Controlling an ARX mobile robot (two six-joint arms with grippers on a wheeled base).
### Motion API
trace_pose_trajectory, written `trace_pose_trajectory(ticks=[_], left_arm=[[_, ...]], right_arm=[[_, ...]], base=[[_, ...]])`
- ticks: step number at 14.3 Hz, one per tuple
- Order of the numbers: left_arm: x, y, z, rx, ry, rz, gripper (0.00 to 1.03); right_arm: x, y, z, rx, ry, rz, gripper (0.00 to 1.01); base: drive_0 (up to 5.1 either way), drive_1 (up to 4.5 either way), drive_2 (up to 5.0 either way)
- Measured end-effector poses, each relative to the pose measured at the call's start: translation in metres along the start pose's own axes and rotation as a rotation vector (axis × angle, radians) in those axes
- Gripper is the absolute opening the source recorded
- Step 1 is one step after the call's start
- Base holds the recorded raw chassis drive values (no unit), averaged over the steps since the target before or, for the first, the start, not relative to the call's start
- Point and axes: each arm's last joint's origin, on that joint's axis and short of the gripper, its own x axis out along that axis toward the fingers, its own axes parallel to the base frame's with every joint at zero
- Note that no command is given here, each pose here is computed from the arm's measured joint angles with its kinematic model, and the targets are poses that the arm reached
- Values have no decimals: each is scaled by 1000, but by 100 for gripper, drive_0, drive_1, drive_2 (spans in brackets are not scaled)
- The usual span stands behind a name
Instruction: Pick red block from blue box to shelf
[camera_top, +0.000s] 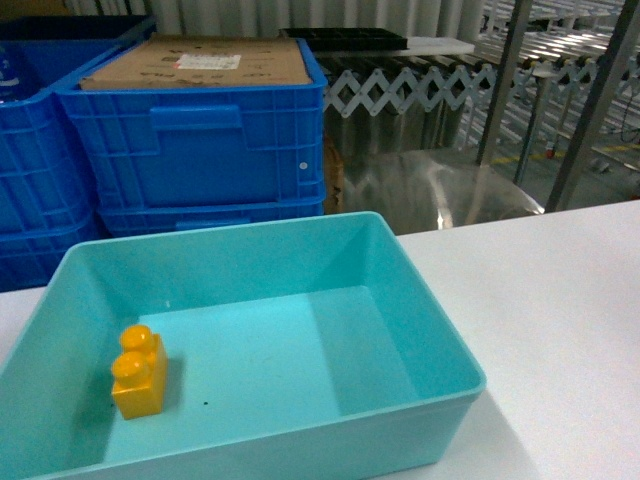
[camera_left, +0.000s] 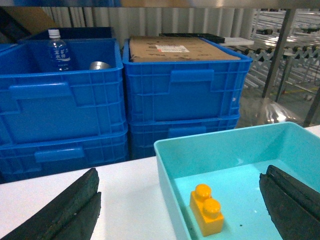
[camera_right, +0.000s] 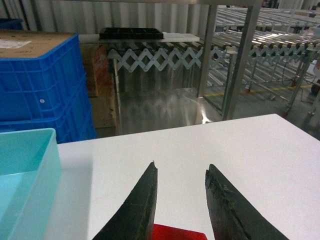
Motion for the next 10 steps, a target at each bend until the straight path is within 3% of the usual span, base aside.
trace_pose_trajectory(ticks=[10], left_arm=[[0, 0, 0, 0, 0, 0, 98]], right_arm=[[0, 0, 0, 0, 0, 0, 25]], base=[[-16, -16, -16]])
